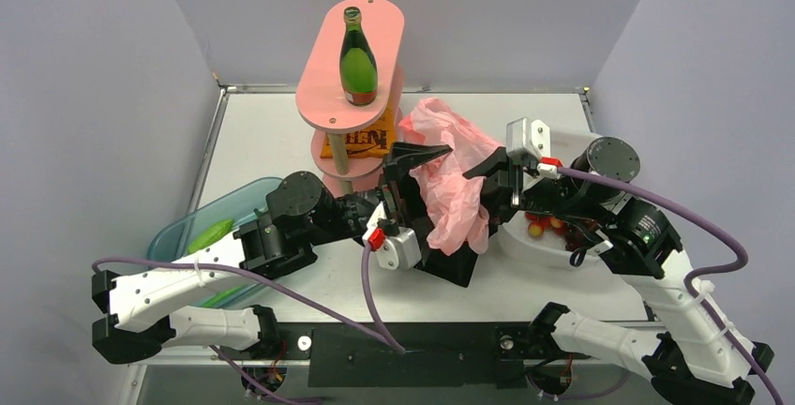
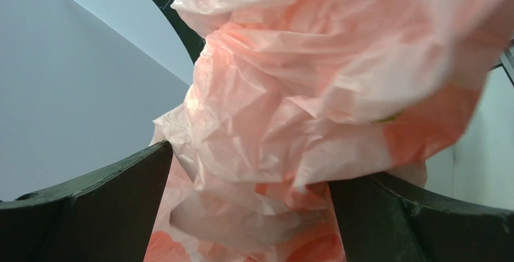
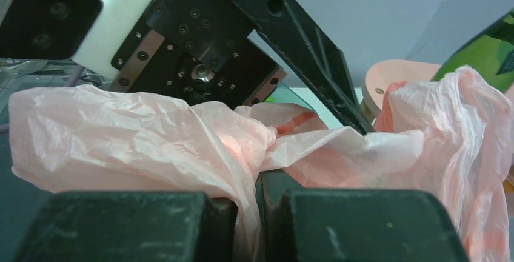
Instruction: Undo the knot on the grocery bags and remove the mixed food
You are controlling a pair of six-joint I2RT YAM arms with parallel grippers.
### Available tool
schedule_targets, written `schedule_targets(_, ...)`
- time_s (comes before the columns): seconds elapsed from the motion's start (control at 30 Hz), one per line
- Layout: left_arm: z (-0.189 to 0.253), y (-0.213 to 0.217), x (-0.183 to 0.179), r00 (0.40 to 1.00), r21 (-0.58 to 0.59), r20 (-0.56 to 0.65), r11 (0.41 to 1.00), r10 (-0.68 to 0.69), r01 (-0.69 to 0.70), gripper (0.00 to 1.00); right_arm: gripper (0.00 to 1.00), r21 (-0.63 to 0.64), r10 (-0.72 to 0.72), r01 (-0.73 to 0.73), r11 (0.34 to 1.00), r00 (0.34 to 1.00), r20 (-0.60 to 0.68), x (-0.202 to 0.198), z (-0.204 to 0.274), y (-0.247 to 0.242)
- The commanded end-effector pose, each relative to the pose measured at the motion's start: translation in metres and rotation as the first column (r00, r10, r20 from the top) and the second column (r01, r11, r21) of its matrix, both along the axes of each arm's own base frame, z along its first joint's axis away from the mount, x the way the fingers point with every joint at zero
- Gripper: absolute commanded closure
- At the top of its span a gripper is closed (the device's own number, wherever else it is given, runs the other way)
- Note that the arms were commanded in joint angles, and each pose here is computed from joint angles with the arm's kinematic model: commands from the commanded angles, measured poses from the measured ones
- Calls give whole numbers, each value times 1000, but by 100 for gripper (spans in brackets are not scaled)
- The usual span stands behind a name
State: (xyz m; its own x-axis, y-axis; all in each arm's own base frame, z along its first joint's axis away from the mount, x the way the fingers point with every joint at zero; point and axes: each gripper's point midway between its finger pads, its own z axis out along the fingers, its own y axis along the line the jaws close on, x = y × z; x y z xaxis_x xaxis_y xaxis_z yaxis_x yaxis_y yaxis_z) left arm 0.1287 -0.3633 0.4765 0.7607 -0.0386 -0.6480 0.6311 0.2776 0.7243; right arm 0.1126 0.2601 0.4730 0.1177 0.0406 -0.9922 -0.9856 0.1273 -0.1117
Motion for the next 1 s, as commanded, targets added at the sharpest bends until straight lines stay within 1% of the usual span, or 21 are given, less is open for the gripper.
schedule_targets(0.0,17,-7,8,1000,-39,-3,999,17,-17,3,100,16,116,-117,993,993,33,-20,9,14)
schedule_targets(0.17,19,-12,16,999,-81,-44,996,30,-34,3,100,11,168,-169,986,985,43,-33,10,20)
schedule_targets(0.2,17,-13,15,998,-76,-56,997,23,-28,5,100,13,167,-168,986,985,49,-34,11,19)
schedule_targets(0.23,13,-13,15,998,-60,-63,998,22,-26,11,100,13,162,-163,986,985,56,-33,12,18)
schedule_targets(0.27,11,-13,14,998,-50,-66,999,20,-23,14,100,19,158,-160,987,985,72,-35,16,15)
schedule_targets(0.3,7,-12,14,997,-30,-76,999,20,-23,25,100,22,141,-144,989,987,80,-33,20,13)
schedule_targets(0.33,2,-12,14,996,-13,-86,1000,20,-22,32,100,24,110,-113,993,989,99,-29,22,10)
schedule_targets(0.37,2,-9,13,995,-16,-97,1000,20,-21,48,100,24,90,-93,995,990,109,-28,25,7)
schedule_targets(0.4,-3,-8,14,994,-11,-105,1000,22,-23,58,97,20,35,-38,999,992,121,-20,25,2)
schedule_targets(0.43,-2,-2,12,993,-22,-112,999,22,-25,75,94,23,0,-3,1000,992,130,-15,27,-2)
schedule_targets(0.47,-11,-2,12,992,-9,-121,1000,25,-26,81,84,29,-71,68,997,988,137,-5,29,-10)
schedule_targets(0.5,-10,4,11,991,-18,-128,999,25,-28,92,78,31,-112,109,994,984,140,1,30,-15)
schedule_targets(0.53,-17,5,12,989,-7,-143,999,36,-37,96,65,37,-189,185,982,971,148,12,32,-26)
schedule_targets(0.57,-15,10,11,986,-21,-165,999,35,-39,100,57,36,-226,223,974,963,149,18,32,-31)
schedule_targets(0.6,-18,12,12,982,-21,-185,999,45,-50,100,44,39,-304,301,953,941,146,29,31,-44)
schedule_targets(0.67,-19,17,12,968,-35,-248,998,44,-55,100,33,34,-414,413,910,902,126,46,26,-63)
schedule_targets(0.8,-23,21,19,922,-80,-384,993,53,-91,100,28,29,-585,585,811,809,51,71,11,-95)
schedule_targets(0.87,-23,23,34,880,-119,-469,981,81,-154,100,27,14,-651,650,759,759,-2,86,3,-106)
schedule_targets(0.9,-23,26,42,847,-141,-523,971,94,-194,100,27,-1,-687,687,726,726,-26,98,-2,-113)
schedule_targets(0.93,-23,27,52,827,-154,-552,961,108,-228,100,27,-9,-706,707,707,705,-67,104,-6,-116)
schedule_targets(0.97,-25,29,61,789,-167,-603,949,115,-266,100,27,-30,-735,738,674,667,-118,116,-12,-122)
